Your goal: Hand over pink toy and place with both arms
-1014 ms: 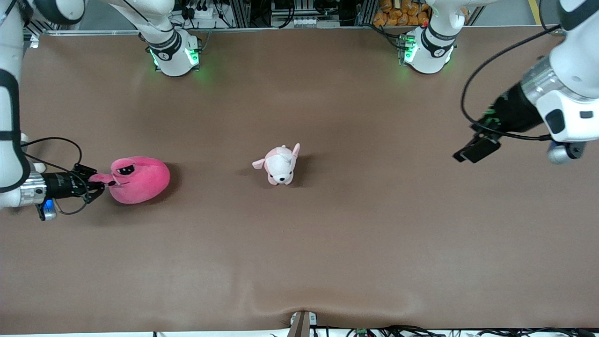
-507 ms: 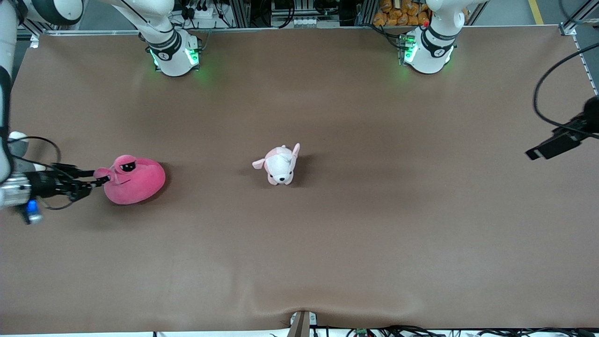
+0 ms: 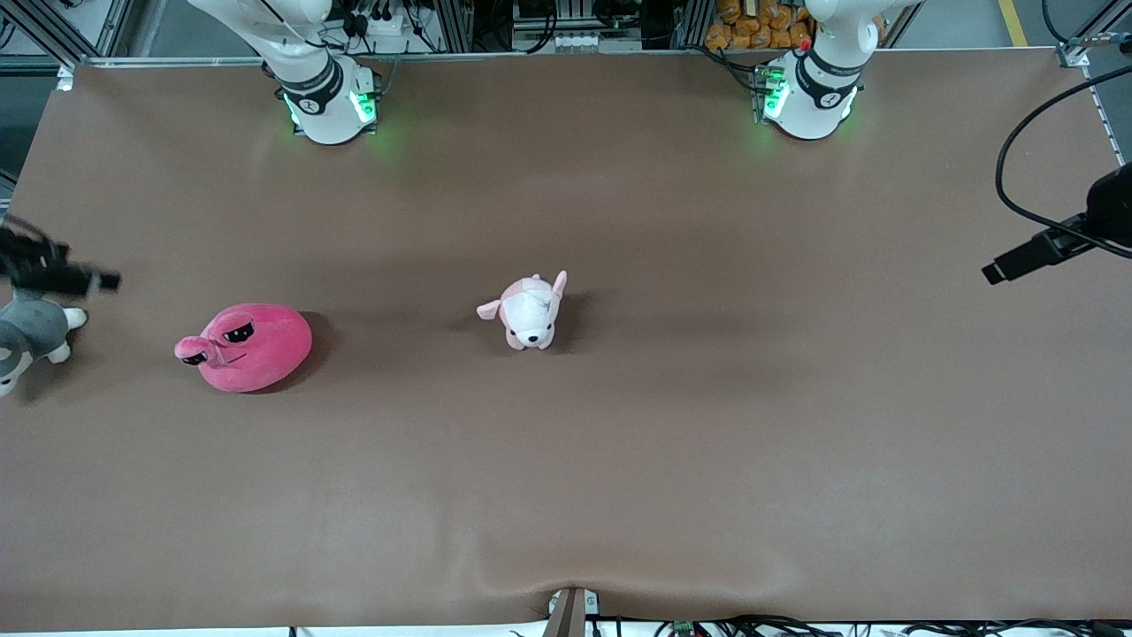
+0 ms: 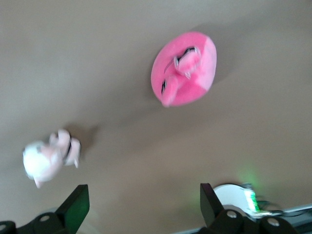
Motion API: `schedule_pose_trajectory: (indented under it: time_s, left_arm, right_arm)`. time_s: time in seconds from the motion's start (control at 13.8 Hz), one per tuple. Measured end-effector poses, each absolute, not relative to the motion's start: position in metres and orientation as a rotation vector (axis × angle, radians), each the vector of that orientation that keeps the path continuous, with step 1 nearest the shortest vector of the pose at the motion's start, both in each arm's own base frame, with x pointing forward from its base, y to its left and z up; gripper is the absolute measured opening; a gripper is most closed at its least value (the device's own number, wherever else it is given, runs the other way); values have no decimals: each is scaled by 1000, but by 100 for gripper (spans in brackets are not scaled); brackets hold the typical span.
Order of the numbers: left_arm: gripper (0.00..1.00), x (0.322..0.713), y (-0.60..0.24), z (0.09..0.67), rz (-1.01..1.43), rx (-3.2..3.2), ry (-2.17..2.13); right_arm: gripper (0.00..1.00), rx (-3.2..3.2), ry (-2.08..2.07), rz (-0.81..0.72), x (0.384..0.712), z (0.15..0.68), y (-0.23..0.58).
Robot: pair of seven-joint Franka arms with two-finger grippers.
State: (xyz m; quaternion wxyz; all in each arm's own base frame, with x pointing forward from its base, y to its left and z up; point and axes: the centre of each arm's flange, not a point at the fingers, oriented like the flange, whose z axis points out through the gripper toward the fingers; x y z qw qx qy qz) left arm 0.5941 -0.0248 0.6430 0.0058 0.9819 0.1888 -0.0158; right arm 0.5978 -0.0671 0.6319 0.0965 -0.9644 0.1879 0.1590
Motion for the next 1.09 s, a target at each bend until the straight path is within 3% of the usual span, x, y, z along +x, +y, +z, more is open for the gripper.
schedule_pose_trajectory:
  time_s: [0.29,0.43,0.65,0.87,1.09]
  left_arm:
    - [100,577,-52,660,-30,3140,387]
    - [100,560,-72,664,-34,3186,256]
    - [100,528,-79,670,-53,3218,115]
    - [100,503,-71,668,-57,3221,109]
    - [100,481,-66,659,-12,3218,110]
  right_arm:
    - [100,-3061,188,272,537,710,-38]
    - [100,-3119,94,158,524,704,0]
    - [100,-3140,34,124,495,680,14]
    - [100,-3142,6,-9,496,683,8]
    - [100,-3144,48,-39,500,685,-11]
